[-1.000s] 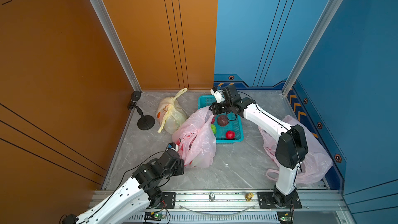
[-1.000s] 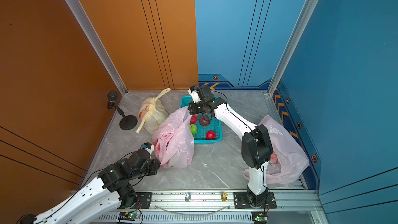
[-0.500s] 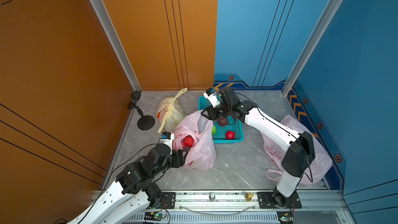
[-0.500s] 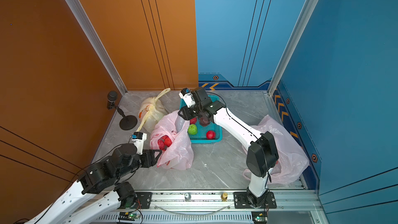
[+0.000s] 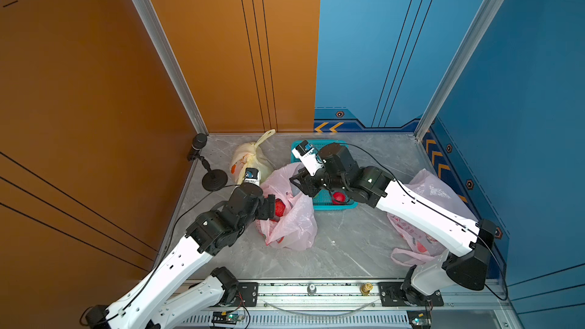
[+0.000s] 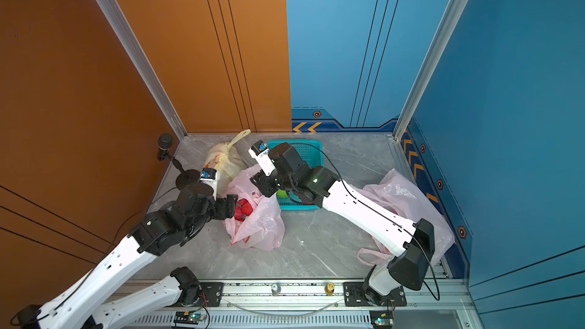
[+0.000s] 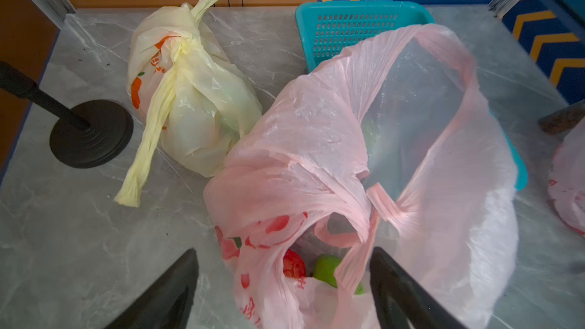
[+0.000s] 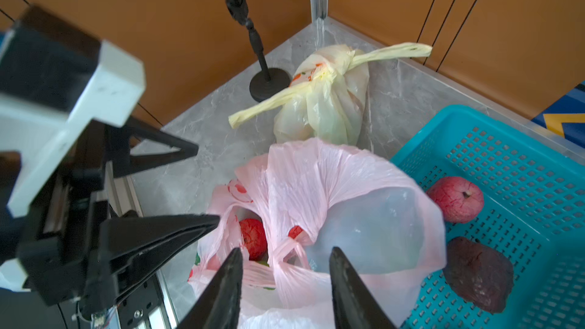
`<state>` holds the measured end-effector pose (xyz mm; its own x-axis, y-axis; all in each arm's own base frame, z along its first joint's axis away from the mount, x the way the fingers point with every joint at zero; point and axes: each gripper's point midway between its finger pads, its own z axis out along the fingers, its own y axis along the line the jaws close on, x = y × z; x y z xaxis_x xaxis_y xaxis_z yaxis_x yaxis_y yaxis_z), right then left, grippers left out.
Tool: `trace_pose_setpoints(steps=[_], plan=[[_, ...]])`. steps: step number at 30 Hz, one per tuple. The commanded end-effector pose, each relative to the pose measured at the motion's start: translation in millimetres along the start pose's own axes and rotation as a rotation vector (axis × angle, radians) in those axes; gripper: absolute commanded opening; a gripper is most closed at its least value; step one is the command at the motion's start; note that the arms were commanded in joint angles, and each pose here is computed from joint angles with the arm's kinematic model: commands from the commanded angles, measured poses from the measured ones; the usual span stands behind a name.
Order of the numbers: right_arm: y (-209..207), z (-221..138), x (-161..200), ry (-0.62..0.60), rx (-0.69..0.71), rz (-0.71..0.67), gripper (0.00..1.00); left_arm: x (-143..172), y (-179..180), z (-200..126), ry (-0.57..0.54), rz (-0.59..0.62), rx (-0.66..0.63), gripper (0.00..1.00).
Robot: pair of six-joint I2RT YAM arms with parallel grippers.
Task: Untie the knot of a plastic bag & take out the apple
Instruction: Untie the plastic bag at the center of the board.
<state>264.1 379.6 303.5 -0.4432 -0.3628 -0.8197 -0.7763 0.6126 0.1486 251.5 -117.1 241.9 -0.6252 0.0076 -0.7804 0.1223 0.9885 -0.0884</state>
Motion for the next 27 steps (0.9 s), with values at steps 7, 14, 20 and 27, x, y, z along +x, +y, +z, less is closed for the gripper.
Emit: trace_pose_setpoints(steps=[7, 14, 20, 27], plan=[[4.2, 40.6, 72.7, 0.241, 0.203, -0.054, 0.41, -20.7, -5.8, 26.2, 0.027, 0.027, 0.08, 0.96], [6.6, 44.3, 92.4, 0.287, 0.261, -0.066, 0.4, -17.5, -24.1, 47.9, 0.071, 0.0, 0.195, 1.0], [12.2, 47.7, 112.6, 0.328, 0.224, -0.042, 0.4, -2.1, -39.4, 67.9, 0.163, 0.019, 0.263, 0.77], [22.0, 48.2, 152.7, 0.431, 0.158, -0.02, 0.4, 11.4, -10.5, 68.8, 0.202, 0.035, 0.127, 0.29]])
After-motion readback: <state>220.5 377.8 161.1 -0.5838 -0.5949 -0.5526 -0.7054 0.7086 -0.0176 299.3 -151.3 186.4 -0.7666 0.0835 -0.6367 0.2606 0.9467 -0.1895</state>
